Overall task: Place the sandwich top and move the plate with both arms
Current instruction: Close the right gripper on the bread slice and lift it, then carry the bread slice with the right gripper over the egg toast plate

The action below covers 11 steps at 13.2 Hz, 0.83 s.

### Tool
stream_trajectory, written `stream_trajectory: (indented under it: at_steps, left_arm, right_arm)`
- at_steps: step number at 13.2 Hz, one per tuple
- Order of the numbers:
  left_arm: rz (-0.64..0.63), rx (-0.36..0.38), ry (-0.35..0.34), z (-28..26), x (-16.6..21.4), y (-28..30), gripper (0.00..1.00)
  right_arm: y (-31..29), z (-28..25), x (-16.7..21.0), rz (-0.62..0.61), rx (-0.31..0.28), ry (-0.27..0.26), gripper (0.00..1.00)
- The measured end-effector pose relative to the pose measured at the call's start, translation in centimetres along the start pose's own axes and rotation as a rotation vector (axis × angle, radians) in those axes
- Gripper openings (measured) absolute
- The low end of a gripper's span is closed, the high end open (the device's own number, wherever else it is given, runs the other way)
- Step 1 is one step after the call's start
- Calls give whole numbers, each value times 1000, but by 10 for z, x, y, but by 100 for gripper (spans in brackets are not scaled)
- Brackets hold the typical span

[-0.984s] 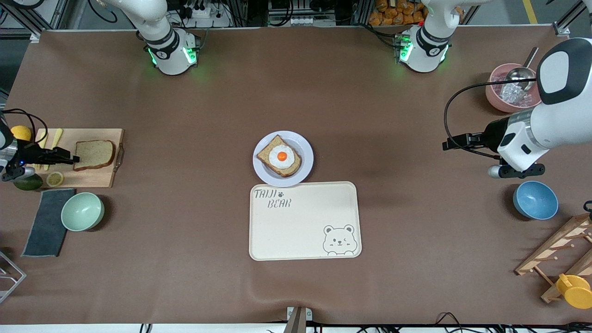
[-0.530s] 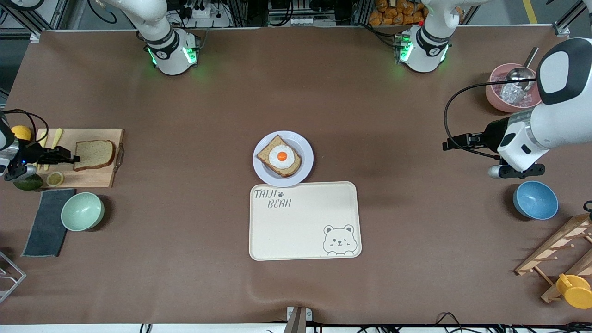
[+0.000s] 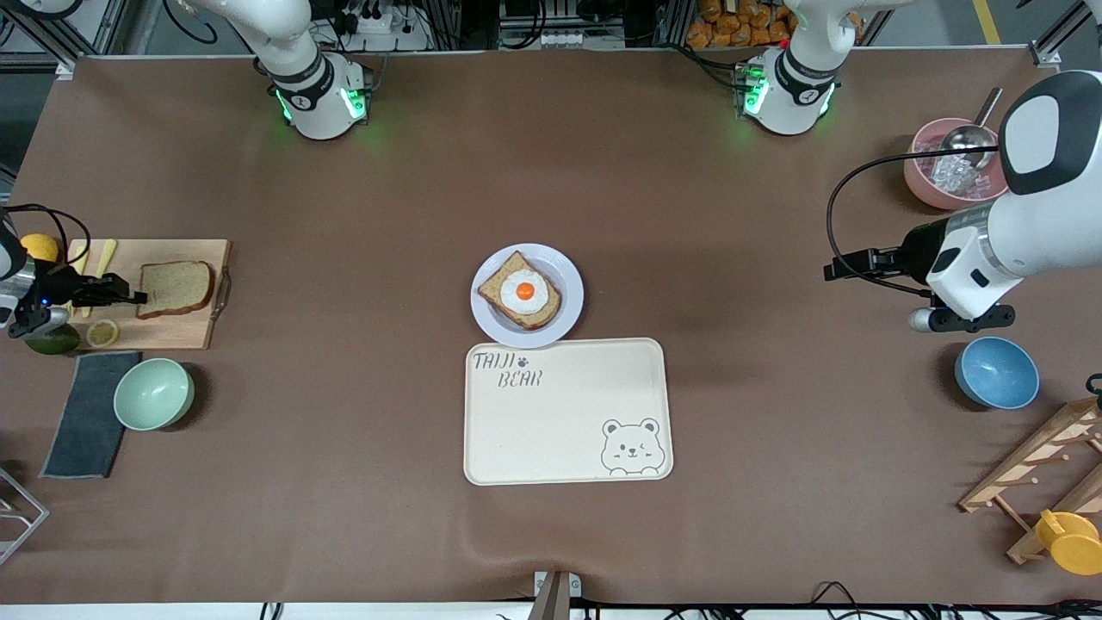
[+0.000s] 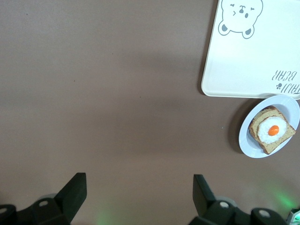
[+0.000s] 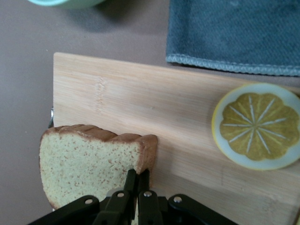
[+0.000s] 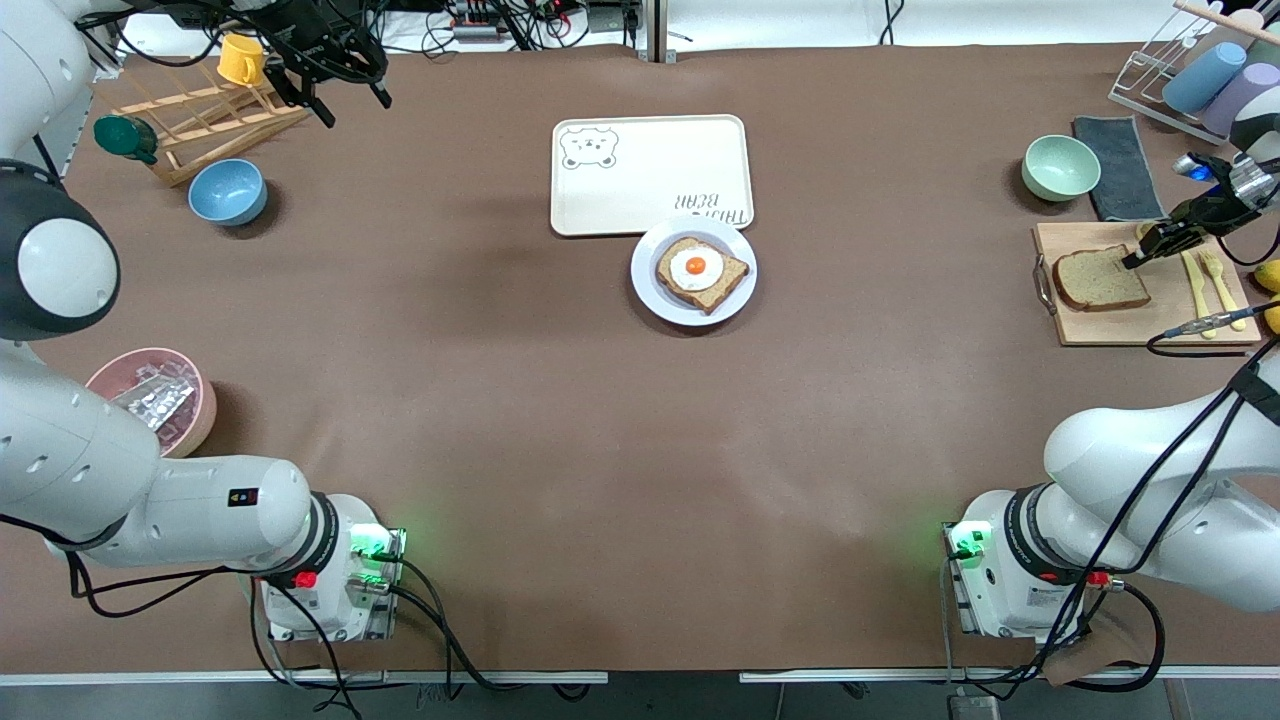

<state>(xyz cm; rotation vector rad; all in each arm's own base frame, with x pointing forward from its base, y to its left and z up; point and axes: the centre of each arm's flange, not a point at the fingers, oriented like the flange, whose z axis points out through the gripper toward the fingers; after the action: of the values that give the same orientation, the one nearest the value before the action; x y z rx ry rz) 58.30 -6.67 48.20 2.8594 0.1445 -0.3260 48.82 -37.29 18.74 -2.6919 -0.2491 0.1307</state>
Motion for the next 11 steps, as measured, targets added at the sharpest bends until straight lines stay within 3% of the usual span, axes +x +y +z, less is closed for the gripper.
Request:
stream_trajectory:
  at_steps: [4, 11]
  left_arm:
    - [0, -1, 6, -1, 1, 0, 100]
    - [-2, -1, 7, -1, 1, -1, 100]
  right_arm:
    - [-17, -18, 19, -28, 49, -17, 4]
    - [-61, -53, 54, 27, 172, -72, 4]
